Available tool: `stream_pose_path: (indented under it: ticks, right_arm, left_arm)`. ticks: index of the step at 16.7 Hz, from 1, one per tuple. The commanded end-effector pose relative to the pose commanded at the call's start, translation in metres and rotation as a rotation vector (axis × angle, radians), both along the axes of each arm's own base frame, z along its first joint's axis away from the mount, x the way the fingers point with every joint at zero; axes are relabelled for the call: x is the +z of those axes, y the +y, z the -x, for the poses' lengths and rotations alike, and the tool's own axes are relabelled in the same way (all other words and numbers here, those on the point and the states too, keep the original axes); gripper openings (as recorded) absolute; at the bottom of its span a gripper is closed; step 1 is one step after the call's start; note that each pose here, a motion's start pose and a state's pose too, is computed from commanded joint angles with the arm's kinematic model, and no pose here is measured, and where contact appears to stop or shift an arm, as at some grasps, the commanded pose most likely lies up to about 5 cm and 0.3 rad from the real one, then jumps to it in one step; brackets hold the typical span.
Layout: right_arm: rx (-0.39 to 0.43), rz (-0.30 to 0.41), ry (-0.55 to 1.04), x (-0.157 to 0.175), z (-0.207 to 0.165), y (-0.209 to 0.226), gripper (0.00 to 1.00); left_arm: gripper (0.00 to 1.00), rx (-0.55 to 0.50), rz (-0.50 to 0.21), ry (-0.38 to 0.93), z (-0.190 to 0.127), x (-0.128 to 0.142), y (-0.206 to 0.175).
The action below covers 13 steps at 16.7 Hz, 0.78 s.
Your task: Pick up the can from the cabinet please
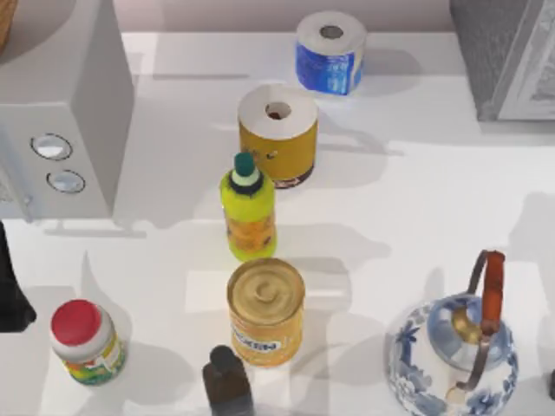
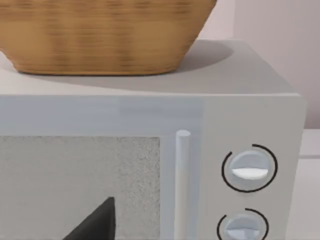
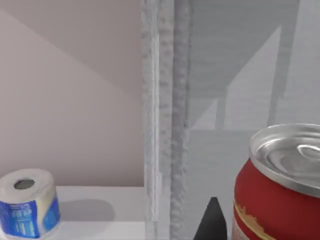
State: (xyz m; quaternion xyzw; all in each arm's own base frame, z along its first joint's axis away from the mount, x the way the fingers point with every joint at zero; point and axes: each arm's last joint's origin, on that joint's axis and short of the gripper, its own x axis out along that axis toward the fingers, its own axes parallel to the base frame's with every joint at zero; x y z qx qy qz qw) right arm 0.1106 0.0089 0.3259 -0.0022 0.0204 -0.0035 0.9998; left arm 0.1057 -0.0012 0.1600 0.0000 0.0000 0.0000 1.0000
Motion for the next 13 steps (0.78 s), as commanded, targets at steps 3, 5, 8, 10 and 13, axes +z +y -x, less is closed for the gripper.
stream_pose_path:
  ticks: [3, 5, 8, 10, 13]
  right_arm:
    - [0.004, -0.003, -0.007, -0.065, 0.005, -0.004, 0.00]
    - [0.006, -0.004, -0.015, -0.103, 0.007, -0.007, 0.00]
    - [0.007, -0.005, -0.029, -0.146, 0.006, -0.009, 0.00]
    - [0.007, -0.005, -0.038, -0.161, 0.005, -0.010, 0.00]
    - [0.007, -0.004, -0.041, -0.166, 0.005, -0.010, 0.00]
  left_arm:
    - [1.00, 0.000, 0.000, 0.000, 0.000, 0.000, 0.000]
    - [1.00, 0.000, 0.000, 0.000, 0.000, 0.000, 0.000]
    - [1.00, 0.000, 0.000, 0.000, 0.000, 0.000, 0.000]
    - [1.00, 0.000, 0.000, 0.000, 0.000, 0.000, 0.000]
    - [1.00, 0.000, 0.000, 0.000, 0.000, 0.000, 0.000]
